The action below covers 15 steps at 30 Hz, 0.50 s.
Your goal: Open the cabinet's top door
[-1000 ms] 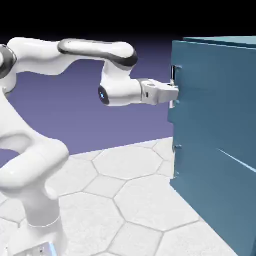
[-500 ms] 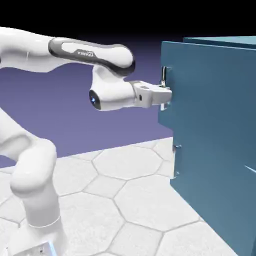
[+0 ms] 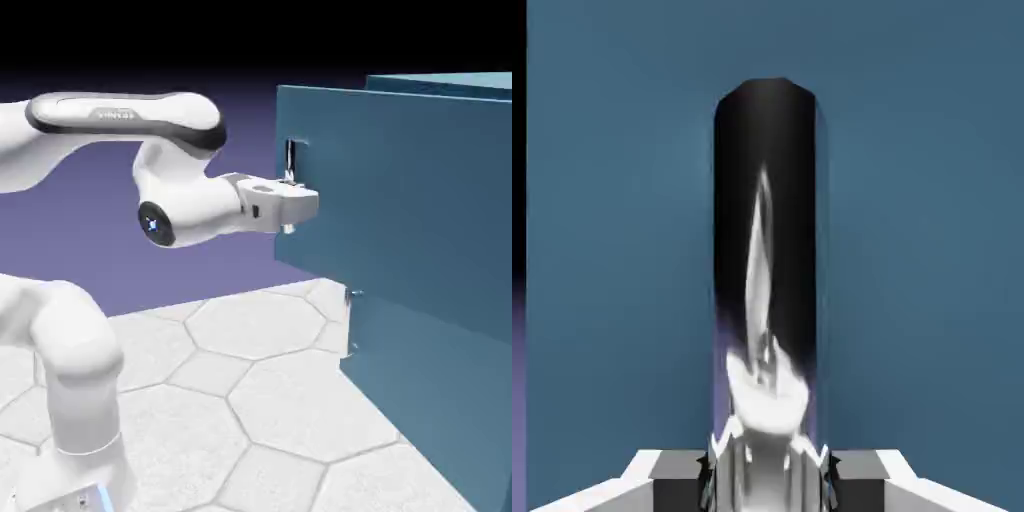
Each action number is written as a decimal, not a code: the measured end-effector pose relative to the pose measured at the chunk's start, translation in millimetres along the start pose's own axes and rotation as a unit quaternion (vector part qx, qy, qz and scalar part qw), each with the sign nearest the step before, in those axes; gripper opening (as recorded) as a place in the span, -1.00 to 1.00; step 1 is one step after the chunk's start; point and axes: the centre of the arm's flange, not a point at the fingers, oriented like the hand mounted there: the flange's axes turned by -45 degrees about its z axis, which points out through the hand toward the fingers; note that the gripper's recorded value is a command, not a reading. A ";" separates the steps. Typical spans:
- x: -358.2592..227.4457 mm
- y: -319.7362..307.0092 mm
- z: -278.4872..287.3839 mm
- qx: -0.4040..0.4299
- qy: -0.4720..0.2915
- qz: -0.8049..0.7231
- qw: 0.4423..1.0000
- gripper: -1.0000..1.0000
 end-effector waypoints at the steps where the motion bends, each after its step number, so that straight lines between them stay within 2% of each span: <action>1: 0.0 1.7 -4.8 0.006 0.000 0.000 1.000 -1.00; 15: -1.1 12.1 -35.8 0.041 -0.017 -0.007 0.999 -1.00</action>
